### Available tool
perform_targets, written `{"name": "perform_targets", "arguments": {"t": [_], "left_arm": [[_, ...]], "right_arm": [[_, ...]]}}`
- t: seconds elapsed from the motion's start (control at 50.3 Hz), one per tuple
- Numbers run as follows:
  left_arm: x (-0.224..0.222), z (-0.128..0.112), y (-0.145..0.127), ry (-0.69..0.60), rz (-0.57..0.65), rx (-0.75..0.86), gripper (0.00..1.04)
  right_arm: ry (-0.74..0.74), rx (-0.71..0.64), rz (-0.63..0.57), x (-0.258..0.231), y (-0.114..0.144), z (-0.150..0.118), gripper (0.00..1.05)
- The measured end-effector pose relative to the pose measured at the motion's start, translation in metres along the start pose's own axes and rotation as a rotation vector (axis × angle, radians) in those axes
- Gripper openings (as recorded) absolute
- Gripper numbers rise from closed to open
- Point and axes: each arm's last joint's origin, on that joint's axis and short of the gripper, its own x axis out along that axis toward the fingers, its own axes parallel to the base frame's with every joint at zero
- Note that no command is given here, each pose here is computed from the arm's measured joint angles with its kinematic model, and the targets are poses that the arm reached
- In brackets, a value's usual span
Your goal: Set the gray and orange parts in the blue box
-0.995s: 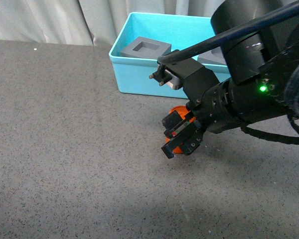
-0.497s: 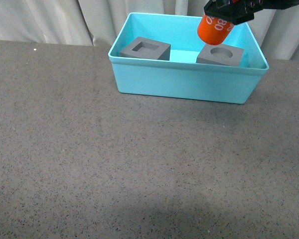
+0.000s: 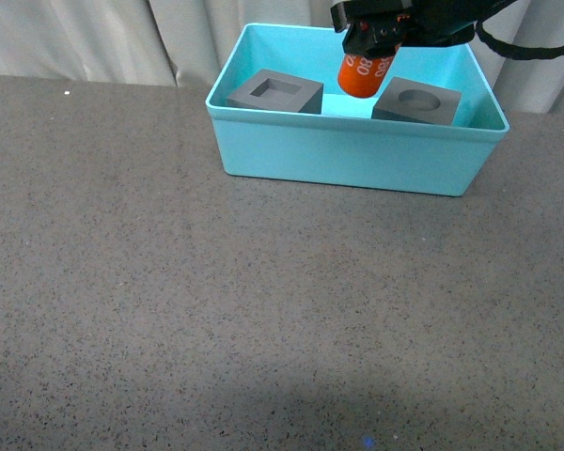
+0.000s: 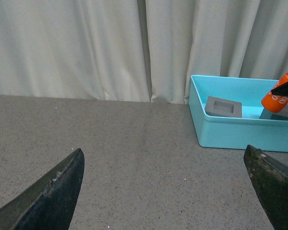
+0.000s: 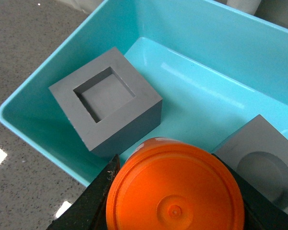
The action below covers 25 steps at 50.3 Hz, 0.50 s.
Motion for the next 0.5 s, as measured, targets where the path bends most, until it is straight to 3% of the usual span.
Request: {"name": "perform_targets", "arguments": {"t": [0.497], "left_arm": [[0.000,0.000,0.000,0.000,0.000,0.000,0.98]], "right_arm": [[0.107,0.020,0.021,0.054,-0.006,-0.017,0.45]]}}
